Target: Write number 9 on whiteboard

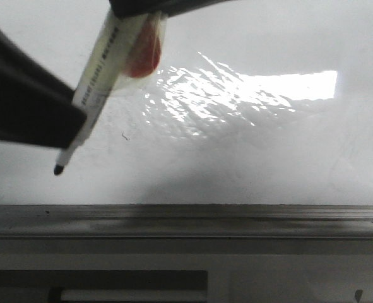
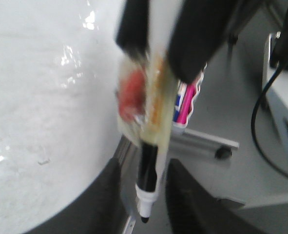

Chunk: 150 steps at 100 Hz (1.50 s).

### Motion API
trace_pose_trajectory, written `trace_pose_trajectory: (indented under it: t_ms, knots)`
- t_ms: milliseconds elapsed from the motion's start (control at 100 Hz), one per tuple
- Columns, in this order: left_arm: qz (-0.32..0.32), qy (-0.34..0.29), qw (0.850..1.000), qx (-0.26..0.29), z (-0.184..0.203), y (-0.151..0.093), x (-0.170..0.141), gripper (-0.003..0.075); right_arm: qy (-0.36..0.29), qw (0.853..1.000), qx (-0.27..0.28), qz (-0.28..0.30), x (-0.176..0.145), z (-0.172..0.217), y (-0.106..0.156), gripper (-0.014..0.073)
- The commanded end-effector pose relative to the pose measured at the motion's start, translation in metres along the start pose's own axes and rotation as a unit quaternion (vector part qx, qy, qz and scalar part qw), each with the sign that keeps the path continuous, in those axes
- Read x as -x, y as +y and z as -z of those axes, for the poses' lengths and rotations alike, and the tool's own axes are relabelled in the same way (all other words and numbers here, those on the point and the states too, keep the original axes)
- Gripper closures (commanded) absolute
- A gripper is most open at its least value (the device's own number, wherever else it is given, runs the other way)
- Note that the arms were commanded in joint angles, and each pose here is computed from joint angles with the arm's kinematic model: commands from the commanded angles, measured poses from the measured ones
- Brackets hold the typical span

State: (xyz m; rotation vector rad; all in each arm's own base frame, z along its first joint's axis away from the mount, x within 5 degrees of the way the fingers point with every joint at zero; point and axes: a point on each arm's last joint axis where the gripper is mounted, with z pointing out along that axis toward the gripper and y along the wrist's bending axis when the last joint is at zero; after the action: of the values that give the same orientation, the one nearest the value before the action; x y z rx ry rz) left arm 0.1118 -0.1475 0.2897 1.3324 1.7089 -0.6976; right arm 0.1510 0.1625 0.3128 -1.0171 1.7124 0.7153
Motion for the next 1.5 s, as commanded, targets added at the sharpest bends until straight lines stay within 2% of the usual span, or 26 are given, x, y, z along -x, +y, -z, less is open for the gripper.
trace_pose_trajectory:
  t_ms: [0, 50, 110, 220, 270, 340, 390, 490, 590, 730, 830, 900, 1040, 1230, 1490]
  knots:
    - [0.054, -0.071, 0.996, 0.019, 0.021, -0.004, 0.022, 0.0244, -0.020, 1.000, -0.003, 0.024, 0.018, 0.014, 0.003, 0.0656]
    - [0.054, -0.093, 0.994, 0.026, 0.032, -0.009, 0.024, 0.0171, -0.013, 0.999, -0.006, 0.033, 0.022, 0.018, 0.004, 0.0656]
    - [0.052, -0.120, 0.991, 0.036, 0.046, -0.014, 0.027, 0.0161, 0.015, 0.998, -0.001, 0.057, 0.026, 0.022, 0.005, 0.0656]
    - [0.030, -0.179, 0.981, 0.068, 0.074, -0.024, 0.031, 0.0224, 0.084, 0.993, -0.013, 0.079, 0.038, 0.033, 0.002, 0.0646]
    - [0.024, -0.206, 0.974, 0.090, 0.086, -0.027, 0.032, 0.0255, 0.117, 0.988, -0.040, 0.097, 0.045, 0.041, -0.003, 0.0639]
    - [0.019, -0.243, 0.961, 0.129, 0.100, -0.029, 0.031, 0.0304, 0.131, 0.983, -0.078, 0.101, 0.059, 0.053, -0.008, 0.0635]
    - [0.021, -0.260, 0.953, 0.151, 0.106, -0.029, 0.028, 0.0333, 0.113, 0.983, -0.105, 0.098, 0.072, 0.063, -0.010, 0.0635]
    - [0.033, -0.274, 0.945, 0.177, 0.109, -0.028, 0.018, 0.0384, 0.056, 0.985, -0.124, 0.109, 0.087, 0.077, -0.006, 0.0635]
    - [0.056, -0.278, 0.941, 0.183, 0.106, -0.028, 0.009, 0.0413, 0.012, 0.978, -0.150, 0.146, 0.081, 0.085, -0.003, 0.0634]
    - [0.090, -0.279, 0.938, 0.183, 0.100, -0.026, 0.001, 0.0426, -0.060, 0.957, -0.196, 0.206, 0.040, 0.080, -0.002, 0.0635]
    - [0.095, -0.275, 0.939, 0.183, 0.098, -0.025, -0.002, 0.0426, -0.158, 0.932, -0.228, 0.233, 0.017, 0.072, -0.002, 0.0635]
    - [0.098, -0.277, 0.939, 0.181, 0.098, -0.025, -0.002, 0.0426, -0.190, 0.920, -0.241, 0.243, 0.006, 0.069, -0.003, 0.0635]
    - [0.102, -0.278, 0.938, 0.179, 0.098, -0.025, -0.002, 0.0426, -0.155, 0.928, -0.250, 0.231, -0.006, 0.058, -0.013, 0.0636]
    - [0.102, -0.278, 0.938, 0.179, 0.098, -0.025, -0.002, 0.0426, -0.156, 0.925, -0.286, 0.196, -0.007, 0.055, -0.029, 0.0636]
    - [0.102, -0.278, 0.938, 0.179, 0.098, -0.025, -0.002, 0.0426, -0.120, 0.938, -0.282, 0.165, -0.017, 0.040, -0.037, 0.0636]
